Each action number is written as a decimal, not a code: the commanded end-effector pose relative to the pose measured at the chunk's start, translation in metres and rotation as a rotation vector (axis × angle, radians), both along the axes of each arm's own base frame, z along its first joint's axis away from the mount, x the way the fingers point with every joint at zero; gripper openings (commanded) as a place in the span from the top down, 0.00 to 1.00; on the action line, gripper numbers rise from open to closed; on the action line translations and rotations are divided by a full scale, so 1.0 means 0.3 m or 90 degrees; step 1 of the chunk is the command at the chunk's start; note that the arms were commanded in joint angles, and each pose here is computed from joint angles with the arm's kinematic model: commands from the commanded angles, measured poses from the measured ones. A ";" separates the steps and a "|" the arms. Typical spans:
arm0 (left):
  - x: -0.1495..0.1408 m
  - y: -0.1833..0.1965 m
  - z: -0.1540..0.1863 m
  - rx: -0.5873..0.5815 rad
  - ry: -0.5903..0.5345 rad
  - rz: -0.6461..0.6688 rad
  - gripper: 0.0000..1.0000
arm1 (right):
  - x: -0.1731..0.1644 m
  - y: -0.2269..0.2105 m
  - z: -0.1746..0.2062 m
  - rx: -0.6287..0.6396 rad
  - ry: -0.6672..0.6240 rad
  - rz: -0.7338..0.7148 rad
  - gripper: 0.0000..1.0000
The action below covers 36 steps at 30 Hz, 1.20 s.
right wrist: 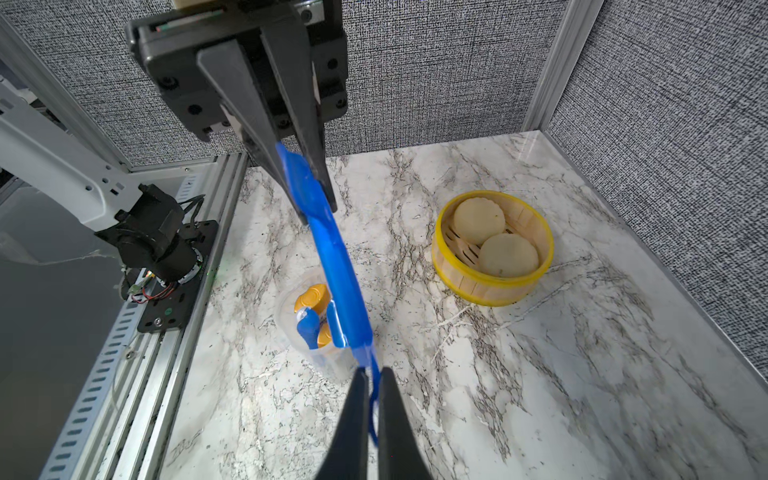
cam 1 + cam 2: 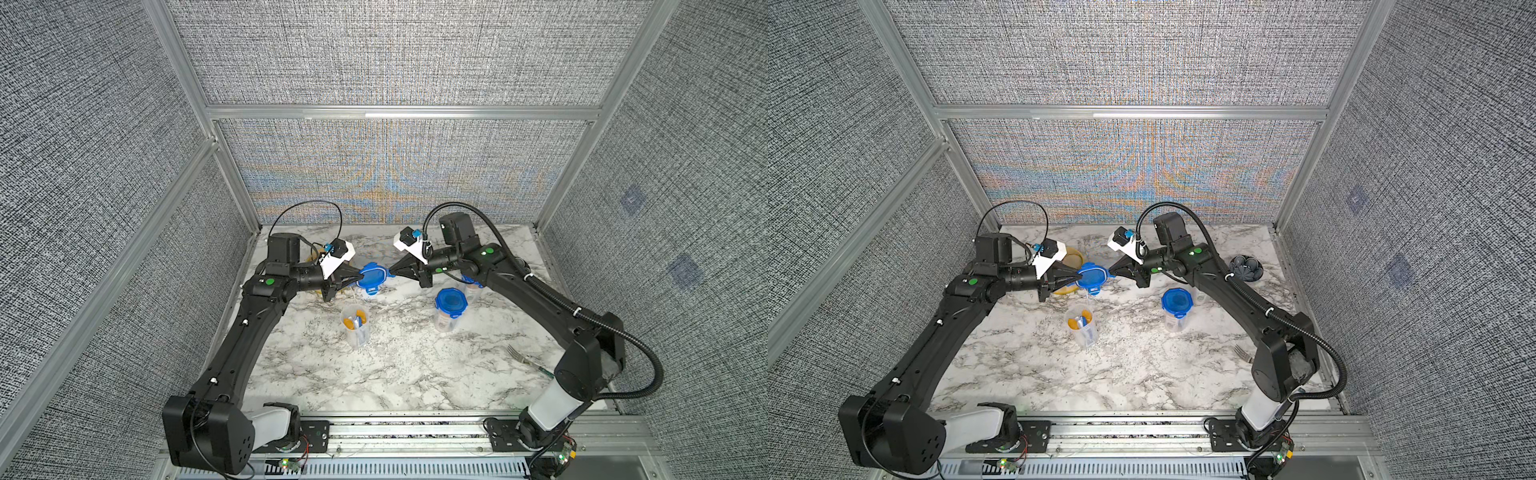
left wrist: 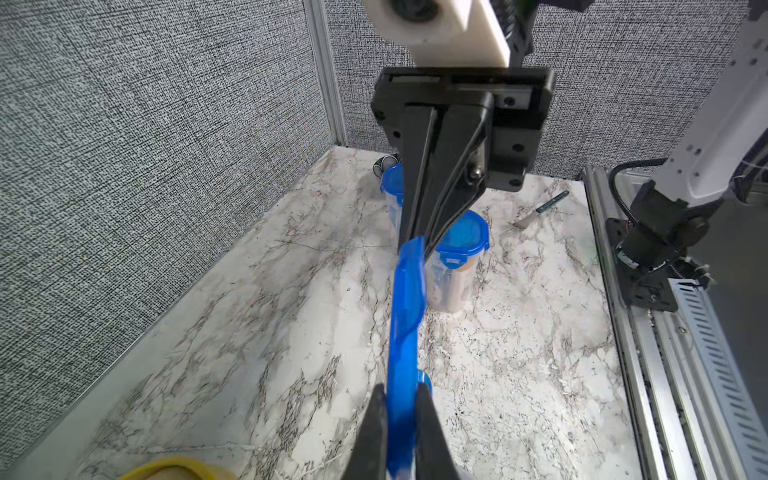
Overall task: Pack away toiletry kits
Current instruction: Pick up the lid from the center of the board.
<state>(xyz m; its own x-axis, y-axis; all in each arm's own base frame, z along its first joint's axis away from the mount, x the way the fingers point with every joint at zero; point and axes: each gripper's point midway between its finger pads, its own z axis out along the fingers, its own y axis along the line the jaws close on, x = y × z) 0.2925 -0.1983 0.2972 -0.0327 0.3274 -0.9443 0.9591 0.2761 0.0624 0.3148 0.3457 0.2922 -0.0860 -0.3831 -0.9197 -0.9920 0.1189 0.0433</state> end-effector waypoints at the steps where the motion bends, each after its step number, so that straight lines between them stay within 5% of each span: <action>1: 0.029 0.001 0.034 0.006 -0.059 0.004 1.00 | 0.010 -0.014 0.059 0.027 -0.019 -0.041 0.62; 7: 0.002 -0.016 0.086 0.004 -0.171 -0.060 1.00 | 0.005 -0.062 0.048 0.041 -0.219 -0.054 0.35; 11: -0.037 -0.026 0.097 -0.004 -0.231 -0.112 1.00 | 0.015 -0.066 0.022 0.035 -0.326 -0.034 0.32; 18: -0.065 -0.035 0.096 -0.008 -0.271 -0.151 1.00 | 0.026 -0.031 0.061 0.066 -0.352 -0.006 0.31; 26: -0.063 -0.049 0.093 -0.027 -0.268 -0.188 1.00 | -0.041 0.024 0.070 0.118 -0.389 0.087 0.44; 36: -0.072 -0.050 0.078 -0.036 -0.255 -0.195 1.00 | -0.044 0.054 0.064 0.126 -0.412 0.082 0.80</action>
<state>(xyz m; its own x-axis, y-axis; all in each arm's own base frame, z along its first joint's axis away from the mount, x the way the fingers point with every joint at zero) 0.2753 -0.2126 0.3181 0.4084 0.2346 -0.8821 0.9060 0.0139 0.4231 0.3046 0.3596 0.3029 0.5049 -0.2000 -0.8397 -0.8514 0.0446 -0.5226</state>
